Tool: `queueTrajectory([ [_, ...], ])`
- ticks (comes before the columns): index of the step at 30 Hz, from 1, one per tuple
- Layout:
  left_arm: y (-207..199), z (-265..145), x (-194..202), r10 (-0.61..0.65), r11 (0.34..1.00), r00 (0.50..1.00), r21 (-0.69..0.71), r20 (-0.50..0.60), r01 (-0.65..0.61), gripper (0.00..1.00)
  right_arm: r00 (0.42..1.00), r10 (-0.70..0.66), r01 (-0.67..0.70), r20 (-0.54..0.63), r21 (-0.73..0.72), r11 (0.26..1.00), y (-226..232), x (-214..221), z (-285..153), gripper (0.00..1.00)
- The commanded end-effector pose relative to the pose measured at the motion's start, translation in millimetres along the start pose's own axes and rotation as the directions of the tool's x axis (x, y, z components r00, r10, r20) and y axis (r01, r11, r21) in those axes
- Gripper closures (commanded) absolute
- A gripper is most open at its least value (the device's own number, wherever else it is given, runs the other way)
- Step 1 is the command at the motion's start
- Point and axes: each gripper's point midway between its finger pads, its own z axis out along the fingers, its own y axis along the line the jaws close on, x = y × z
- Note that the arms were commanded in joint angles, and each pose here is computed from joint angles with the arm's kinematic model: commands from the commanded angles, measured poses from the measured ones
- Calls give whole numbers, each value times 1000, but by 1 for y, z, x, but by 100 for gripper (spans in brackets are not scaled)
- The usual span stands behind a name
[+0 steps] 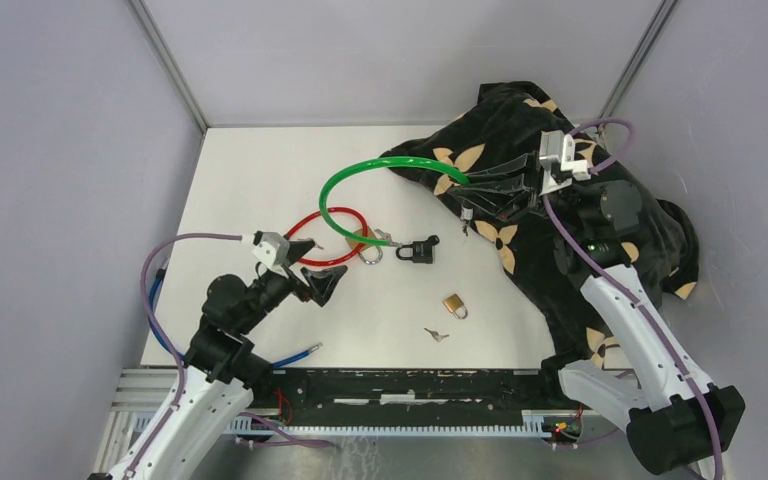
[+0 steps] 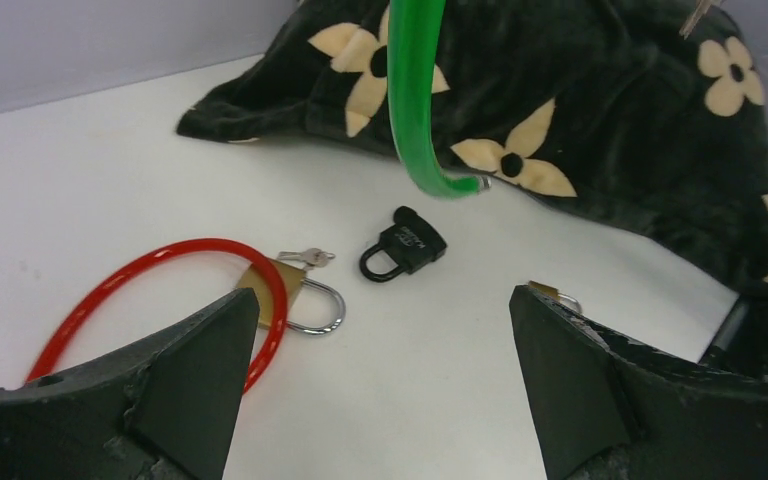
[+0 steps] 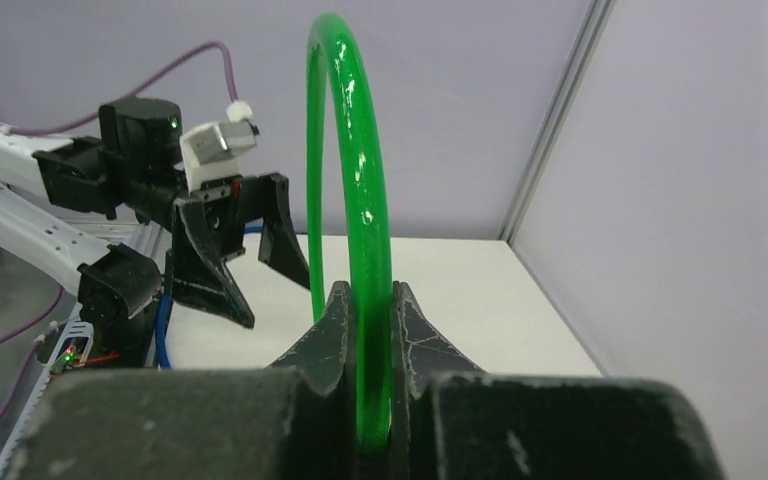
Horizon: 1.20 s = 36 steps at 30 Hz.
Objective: Lock with the key
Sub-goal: Pick up the lock from the center of the board.
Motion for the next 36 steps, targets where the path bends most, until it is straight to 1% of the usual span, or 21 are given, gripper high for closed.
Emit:
queueTrajectory([
  [1,-36,2,-15,-164,970,981,196,107,141,1,985,-128,133,113,-42,990,16,-65,3,100],
  [2,-45,2,-10,-191,954,976,254,102,160,2,985,-124,130,118,-44,991,17,-67,4,100],
  [3,-53,0,-16,-211,937,968,309,133,161,2,985,-119,125,123,-43,991,17,-69,4,100],
  [4,-56,1,-16,-242,926,959,329,146,183,2,985,-114,121,129,-44,992,17,-70,4,100],
  [7,-59,2,-21,-284,909,942,364,180,205,1,986,-98,105,133,-46,993,18,-71,4,100],
  [10,-55,6,-23,-286,913,937,352,201,203,1,987,-86,94,133,-53,994,19,-71,4,100],
  [11,-54,8,-23,-285,915,937,348,203,203,2,987,-87,95,133,-55,994,20,-72,4,100],
  [12,-54,9,-23,-285,915,937,348,201,204,7,987,-85,93,134,-55,994,20,-72,4,100],
  [14,-55,11,-20,-303,908,936,351,180,227,28,987,-88,96,138,-55,994,20,-74,4,100],
  [15,-55,12,-18,-312,905,935,354,171,238,36,986,-83,92,141,-56,994,21,-75,5,100],
  [16,-57,12,-16,-316,901,935,361,160,242,37,986,-84,93,145,-59,994,22,-76,5,100],
  [17,-59,13,-13,-316,897,937,367,148,245,36,985,-81,91,149,-63,994,23,-78,4,100],
  [20,-64,15,-13,-314,891,939,385,142,240,27,986,-73,84,152,-65,994,23,-77,5,100],
  [24,-65,19,-20,-298,898,940,384,166,217,23,985,-61,74,163,-71,995,24,-78,5,100],
  [28,-58,25,-25,-264,920,943,345,202,184,14,986,-34,49,166,-86,995,26,-74,4,100],
  [32,-53,25,-46,-174,948,942,309,286,81,12,993,-15,22,118,-56,998,18,-57,4,100],
  [34,-48,25,-52,-154,957,939,281,308,65,12,996,-8,10,93,-26,1000,12,-47,3,100],
  [36,-43,25,-52,-142,966,941,250,306,64,11,999,2,-4,46,56,998,-3,-32,1,100],
])
